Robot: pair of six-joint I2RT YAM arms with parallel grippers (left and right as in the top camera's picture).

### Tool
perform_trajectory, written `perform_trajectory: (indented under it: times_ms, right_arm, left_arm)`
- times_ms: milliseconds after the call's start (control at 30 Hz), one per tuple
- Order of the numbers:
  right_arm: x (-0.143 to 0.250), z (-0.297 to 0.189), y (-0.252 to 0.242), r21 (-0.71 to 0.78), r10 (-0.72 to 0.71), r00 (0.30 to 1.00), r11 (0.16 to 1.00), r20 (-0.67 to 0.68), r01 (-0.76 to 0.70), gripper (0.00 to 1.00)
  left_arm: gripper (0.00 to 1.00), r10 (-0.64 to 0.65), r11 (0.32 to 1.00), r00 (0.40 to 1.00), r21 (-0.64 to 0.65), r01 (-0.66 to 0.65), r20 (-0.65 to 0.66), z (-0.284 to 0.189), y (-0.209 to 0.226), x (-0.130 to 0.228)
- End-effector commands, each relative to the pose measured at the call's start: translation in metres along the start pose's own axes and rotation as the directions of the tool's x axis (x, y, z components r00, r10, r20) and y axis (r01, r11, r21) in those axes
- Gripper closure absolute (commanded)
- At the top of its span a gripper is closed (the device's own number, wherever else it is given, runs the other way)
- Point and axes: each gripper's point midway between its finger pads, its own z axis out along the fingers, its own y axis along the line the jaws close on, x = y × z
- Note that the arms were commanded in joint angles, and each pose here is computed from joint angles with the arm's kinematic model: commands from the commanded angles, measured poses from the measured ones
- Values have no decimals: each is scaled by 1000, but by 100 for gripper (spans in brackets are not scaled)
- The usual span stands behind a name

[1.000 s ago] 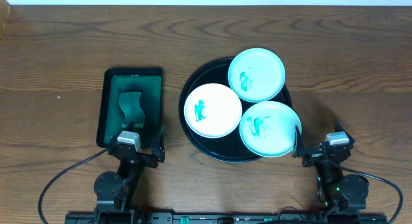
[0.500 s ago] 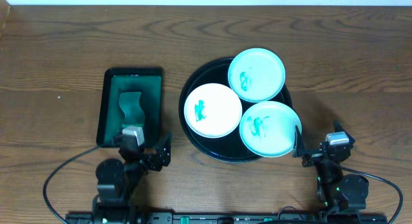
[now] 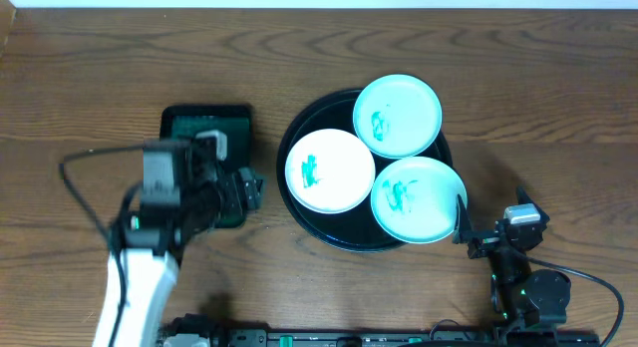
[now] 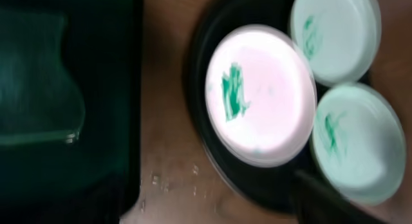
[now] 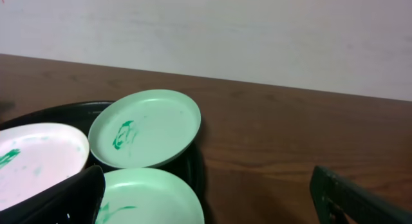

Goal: Clean dirty plates on tray and stack at the side
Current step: 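Lower the left gripper into the water tray over the green sponge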

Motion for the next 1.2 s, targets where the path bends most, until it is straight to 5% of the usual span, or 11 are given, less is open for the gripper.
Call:
perform_trajectory:
  times_ms: [0,200,1067,1167]
  right_arm:
    - [2,0,-2,7,-11,1000,1000,-5,11,1]
    - [2,0,-2,7,-11,1000,1000,-5,11,1]
    - [2,0,-1,6,-9,1000,1000,-4,9,1]
    - [1,0,7,-43,94,996,995,-4,-94,1]
  left_arm:
    - [18,15,998,998,-62,-20,-67,-5,3,-17]
    - [17,-51,978,977,-206,7,-209,-6,25,-8]
    - [17,-56,978,974,-208,9,-219,-6,26,-6]
    - [18,-56,978,974,-208,9,-219,-6,26,-6]
